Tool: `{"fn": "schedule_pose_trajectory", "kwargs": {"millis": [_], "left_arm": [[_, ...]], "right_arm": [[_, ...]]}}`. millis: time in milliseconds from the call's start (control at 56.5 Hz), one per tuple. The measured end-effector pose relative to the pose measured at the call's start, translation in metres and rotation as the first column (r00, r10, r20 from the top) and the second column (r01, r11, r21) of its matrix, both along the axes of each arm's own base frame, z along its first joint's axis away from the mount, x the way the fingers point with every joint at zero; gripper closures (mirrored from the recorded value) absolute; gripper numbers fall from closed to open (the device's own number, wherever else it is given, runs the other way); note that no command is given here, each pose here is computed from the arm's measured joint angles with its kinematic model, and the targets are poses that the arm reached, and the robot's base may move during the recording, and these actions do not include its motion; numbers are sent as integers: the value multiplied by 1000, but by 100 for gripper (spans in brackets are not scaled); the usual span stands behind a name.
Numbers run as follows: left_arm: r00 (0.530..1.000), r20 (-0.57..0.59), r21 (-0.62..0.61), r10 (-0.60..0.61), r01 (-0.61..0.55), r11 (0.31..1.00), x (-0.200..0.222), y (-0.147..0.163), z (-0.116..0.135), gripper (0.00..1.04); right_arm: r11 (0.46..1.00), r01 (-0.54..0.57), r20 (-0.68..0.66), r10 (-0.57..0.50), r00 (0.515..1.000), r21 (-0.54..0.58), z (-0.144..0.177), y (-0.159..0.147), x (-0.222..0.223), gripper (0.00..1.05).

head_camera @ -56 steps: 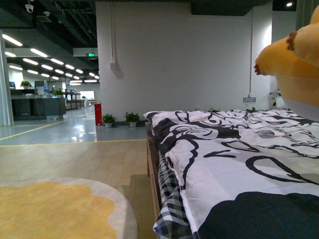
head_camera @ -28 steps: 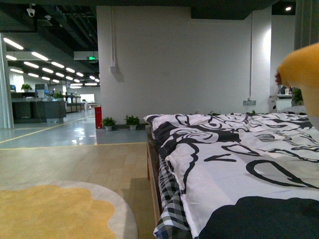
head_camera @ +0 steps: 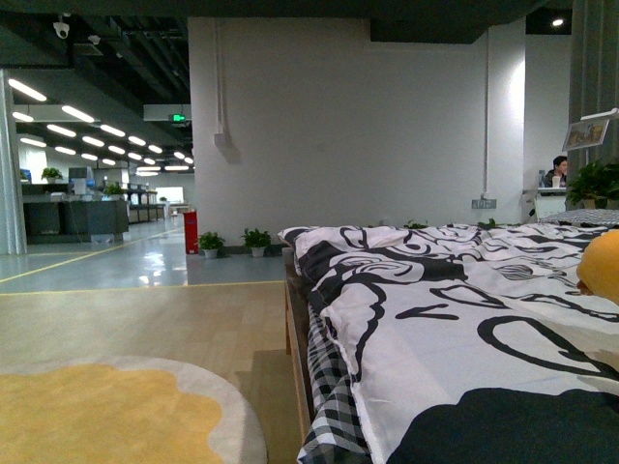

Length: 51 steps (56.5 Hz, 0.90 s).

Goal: Put away toys

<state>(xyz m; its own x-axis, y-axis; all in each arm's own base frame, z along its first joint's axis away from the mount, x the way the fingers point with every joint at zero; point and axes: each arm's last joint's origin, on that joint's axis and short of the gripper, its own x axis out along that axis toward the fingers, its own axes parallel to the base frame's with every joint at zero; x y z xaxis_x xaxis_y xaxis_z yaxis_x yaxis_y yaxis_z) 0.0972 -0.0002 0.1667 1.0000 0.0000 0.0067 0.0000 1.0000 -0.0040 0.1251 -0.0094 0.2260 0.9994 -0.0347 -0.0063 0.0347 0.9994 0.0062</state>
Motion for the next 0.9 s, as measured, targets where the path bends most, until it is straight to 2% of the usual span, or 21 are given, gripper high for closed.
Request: {"fn": "schedule_pose_trajectory", "kwargs": {"millis": [212, 903], "left_arm": [[1000, 0, 0, 0, 0, 1000, 0, 0, 0, 6], [1000, 0, 0, 0, 0, 1000, 0, 0, 0, 6]], "right_arm": [[1000, -26, 7, 26, 1000, -4, -20, 9, -7, 98], [1000, -27, 3, 27, 1000, -4, -47, 9, -25, 98]]}}
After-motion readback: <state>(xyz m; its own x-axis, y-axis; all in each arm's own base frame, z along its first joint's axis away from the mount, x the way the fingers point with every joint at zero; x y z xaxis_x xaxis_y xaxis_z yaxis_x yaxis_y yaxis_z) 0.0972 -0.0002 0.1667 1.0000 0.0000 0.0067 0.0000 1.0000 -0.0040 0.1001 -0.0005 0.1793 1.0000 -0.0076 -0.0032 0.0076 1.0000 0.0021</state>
